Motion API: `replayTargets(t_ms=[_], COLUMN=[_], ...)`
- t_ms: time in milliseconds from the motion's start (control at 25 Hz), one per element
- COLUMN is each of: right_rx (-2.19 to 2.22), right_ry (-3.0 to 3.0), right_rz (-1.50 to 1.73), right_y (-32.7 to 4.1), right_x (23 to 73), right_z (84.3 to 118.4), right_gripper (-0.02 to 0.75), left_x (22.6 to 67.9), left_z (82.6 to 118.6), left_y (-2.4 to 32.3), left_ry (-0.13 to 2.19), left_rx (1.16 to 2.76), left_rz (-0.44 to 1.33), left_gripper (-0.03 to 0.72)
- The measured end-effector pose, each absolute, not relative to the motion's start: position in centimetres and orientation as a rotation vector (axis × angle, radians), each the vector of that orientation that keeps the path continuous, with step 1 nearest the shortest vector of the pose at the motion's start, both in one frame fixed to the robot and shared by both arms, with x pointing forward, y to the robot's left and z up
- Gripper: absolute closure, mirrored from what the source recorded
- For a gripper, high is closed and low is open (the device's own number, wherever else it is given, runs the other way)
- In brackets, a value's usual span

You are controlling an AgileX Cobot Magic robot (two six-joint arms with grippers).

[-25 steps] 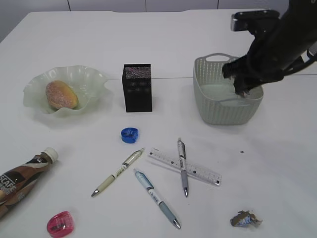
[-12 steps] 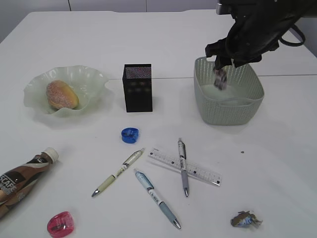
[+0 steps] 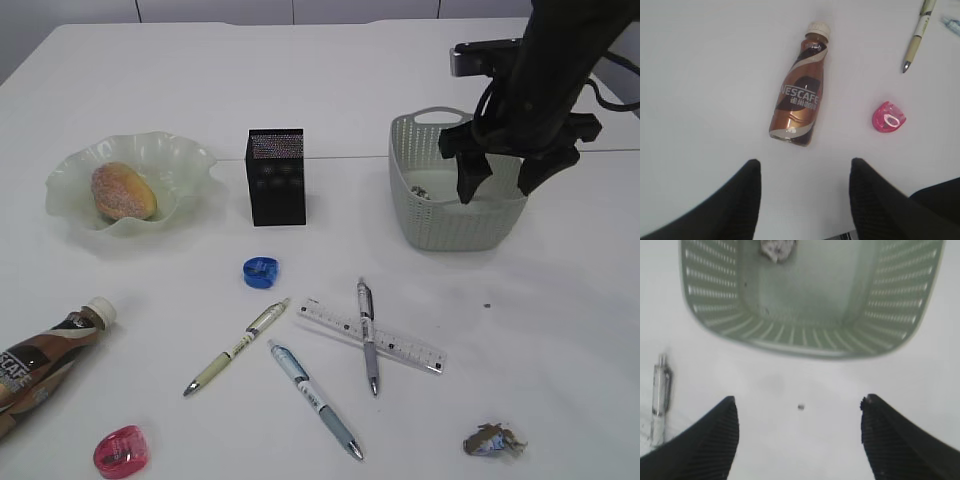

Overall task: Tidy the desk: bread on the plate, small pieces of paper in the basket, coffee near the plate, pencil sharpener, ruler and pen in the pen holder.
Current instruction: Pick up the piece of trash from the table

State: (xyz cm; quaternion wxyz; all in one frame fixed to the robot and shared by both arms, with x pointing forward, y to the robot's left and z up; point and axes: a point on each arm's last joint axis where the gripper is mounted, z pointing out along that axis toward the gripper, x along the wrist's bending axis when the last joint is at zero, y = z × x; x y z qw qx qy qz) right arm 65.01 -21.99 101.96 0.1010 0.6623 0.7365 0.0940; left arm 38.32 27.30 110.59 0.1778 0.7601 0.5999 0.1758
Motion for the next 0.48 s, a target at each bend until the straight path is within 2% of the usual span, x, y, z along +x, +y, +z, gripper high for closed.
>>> replayTargets(t_ms=[480], right_rx=[1.999], right_ry=[2.352], right_rz=[0.244], right_y=[-21.7], right_x=[61.6], right_z=[103.7], right_gripper=[0.187], left_x=[38.9], left_z=[111.0], left_y=[27.1], left_ry=[1.647], left_rx=[2.087], left_rz=[0.546], left_gripper=[0.272])
